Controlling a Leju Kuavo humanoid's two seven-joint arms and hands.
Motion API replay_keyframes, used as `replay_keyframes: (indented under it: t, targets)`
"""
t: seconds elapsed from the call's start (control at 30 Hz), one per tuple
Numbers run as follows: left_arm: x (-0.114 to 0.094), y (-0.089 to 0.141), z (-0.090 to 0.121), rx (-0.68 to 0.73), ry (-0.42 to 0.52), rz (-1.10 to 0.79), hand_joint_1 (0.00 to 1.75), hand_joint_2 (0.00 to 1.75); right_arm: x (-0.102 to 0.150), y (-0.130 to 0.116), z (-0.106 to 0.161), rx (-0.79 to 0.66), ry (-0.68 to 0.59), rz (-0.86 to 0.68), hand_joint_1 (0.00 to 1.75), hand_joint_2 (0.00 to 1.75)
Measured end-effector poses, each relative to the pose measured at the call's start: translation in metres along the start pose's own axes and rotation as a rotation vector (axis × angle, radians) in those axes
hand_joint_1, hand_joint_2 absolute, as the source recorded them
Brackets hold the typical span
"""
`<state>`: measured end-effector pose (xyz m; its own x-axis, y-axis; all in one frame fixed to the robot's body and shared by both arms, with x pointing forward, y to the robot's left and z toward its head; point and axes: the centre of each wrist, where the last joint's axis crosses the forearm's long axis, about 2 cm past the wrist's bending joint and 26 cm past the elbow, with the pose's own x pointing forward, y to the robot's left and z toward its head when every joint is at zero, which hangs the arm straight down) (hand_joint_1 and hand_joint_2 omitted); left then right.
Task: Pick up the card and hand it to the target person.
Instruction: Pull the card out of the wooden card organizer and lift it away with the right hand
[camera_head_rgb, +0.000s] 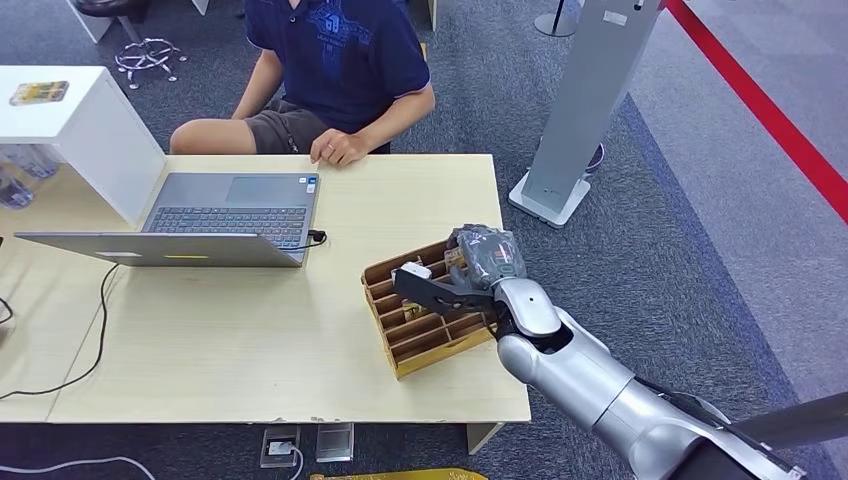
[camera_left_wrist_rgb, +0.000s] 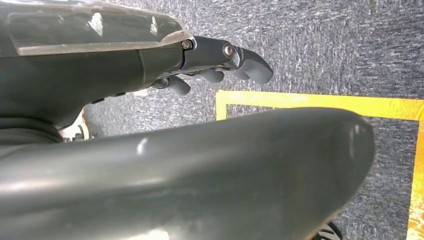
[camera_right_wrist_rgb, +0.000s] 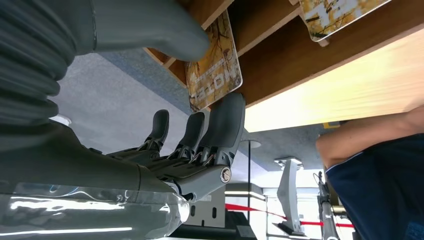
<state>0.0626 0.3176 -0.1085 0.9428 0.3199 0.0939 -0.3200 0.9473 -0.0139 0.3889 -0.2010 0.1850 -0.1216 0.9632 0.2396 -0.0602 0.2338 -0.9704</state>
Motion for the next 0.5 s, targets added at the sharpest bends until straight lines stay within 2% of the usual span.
replay_keyframes:
  t: [0.27,0.5]
  targets:
    - [0.0000,0.0000,0.0000,-0.002,0.000,-0.001,0.00,0.00,-0.0029,0.0010,0.0007,0.002,0.007,0.003,0.84,1.75]
    - [0.0000,-0.0001,0.0000,-0.006,0.000,-0.003,0.00,0.00,-0.0054,0.0042,0.0030,0.008,0.016,0.005,0.90,1.75]
